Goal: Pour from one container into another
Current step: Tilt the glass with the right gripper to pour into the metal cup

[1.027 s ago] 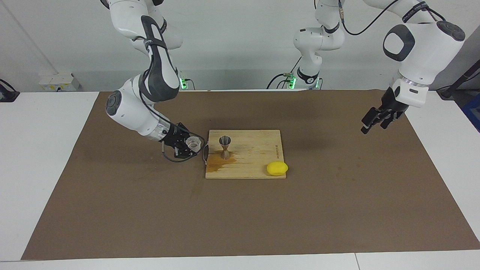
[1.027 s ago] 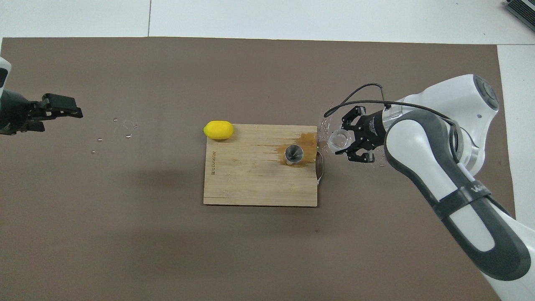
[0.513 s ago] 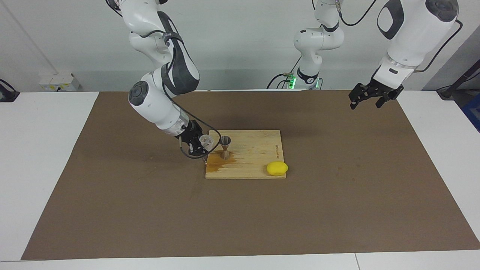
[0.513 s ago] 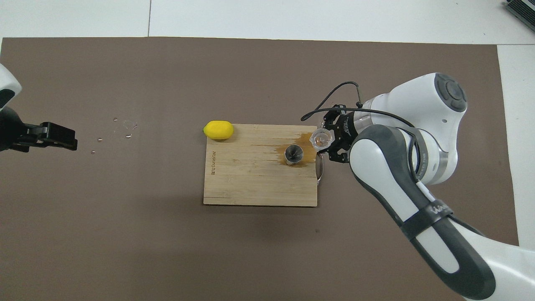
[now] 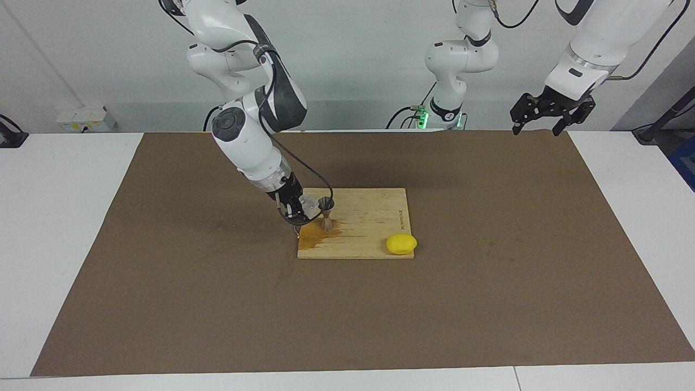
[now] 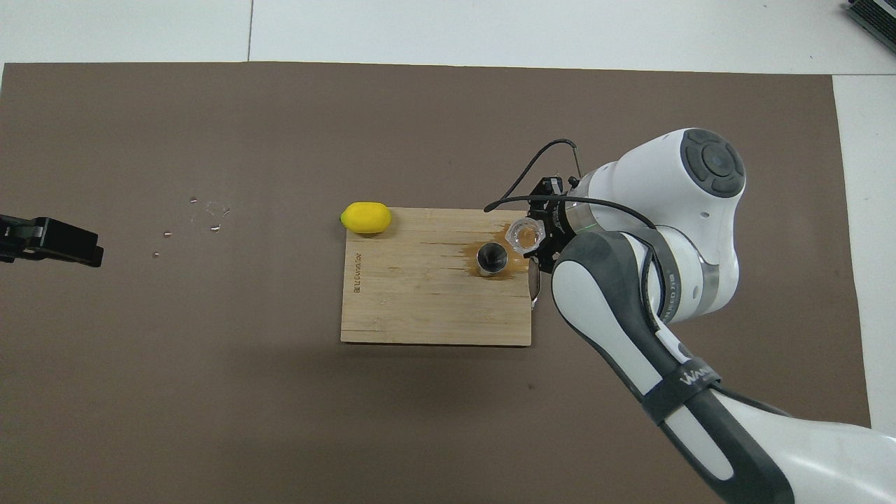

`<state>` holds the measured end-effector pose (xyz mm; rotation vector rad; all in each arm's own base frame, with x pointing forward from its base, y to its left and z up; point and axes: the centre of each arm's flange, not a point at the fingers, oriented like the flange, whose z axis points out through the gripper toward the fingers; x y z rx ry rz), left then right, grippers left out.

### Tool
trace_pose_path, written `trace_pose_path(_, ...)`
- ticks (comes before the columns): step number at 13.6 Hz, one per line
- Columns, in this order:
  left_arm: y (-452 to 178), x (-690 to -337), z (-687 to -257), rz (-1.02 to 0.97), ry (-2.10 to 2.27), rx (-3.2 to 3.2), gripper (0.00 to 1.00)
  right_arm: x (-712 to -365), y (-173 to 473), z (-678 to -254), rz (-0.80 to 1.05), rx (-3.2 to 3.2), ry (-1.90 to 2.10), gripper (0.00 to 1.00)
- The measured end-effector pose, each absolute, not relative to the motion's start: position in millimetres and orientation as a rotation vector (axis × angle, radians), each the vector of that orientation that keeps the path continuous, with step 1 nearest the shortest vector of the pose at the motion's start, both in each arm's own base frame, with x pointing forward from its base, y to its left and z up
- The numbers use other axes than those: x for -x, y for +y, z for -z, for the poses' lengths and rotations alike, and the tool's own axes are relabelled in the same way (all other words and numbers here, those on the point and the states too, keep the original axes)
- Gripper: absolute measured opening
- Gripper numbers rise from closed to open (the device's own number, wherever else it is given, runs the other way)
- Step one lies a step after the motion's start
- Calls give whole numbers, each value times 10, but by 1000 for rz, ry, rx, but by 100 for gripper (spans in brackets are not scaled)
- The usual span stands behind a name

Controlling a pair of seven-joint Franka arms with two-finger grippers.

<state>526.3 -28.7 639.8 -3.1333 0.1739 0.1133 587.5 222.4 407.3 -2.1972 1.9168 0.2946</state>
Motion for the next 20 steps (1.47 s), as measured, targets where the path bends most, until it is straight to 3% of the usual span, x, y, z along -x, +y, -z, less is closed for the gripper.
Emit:
trace_pose_path(10,-159,-5254,-6612,-54,96,3218,100,-5795,2498,-4141,-80,2366,1864,51)
trace_pose_path(20,-221,-5248,-6552,-82,112,3215,100,-5655,2838,-4181,156,2511,1785,51)
